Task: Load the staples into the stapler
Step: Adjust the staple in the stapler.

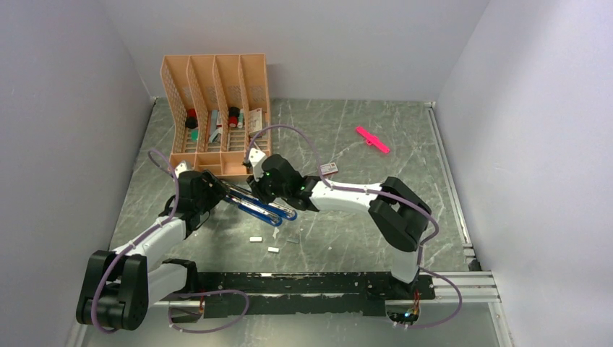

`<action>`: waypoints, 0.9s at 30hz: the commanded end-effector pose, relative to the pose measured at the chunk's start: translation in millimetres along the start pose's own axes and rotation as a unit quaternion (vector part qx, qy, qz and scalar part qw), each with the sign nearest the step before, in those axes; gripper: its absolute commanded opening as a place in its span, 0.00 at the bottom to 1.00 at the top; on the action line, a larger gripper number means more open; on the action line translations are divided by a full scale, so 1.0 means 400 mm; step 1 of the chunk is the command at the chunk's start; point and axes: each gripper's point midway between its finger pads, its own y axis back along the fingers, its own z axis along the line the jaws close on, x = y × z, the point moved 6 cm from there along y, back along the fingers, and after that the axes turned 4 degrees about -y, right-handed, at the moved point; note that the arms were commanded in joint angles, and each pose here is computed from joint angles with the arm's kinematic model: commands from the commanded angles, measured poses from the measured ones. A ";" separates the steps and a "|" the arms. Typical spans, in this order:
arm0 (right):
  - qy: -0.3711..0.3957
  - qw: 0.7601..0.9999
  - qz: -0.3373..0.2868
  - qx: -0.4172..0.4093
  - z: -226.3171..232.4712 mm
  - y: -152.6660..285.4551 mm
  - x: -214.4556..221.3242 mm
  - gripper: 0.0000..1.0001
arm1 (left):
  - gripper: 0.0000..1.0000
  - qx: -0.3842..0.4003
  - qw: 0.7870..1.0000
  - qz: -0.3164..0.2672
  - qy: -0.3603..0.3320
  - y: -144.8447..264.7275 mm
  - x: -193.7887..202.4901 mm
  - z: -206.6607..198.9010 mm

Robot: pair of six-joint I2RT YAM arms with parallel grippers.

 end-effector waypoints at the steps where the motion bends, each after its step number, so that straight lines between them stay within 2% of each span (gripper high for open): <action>1: -0.005 1.000 0.002 0.011 -0.013 -0.032 0.011 0.29 | 0.77 0.023 1.000 -0.009 0.000 0.004 -0.014 -0.025; 8: -0.008 1.000 0.012 0.004 -0.012 -0.058 0.025 0.20 | 0.78 0.028 1.000 -0.008 0.000 0.003 -0.014 -0.028; 27: 0.000 0.998 0.040 -0.039 0.011 -0.065 0.060 0.23 | 0.78 0.032 0.999 -0.011 -0.001 0.003 -0.015 -0.030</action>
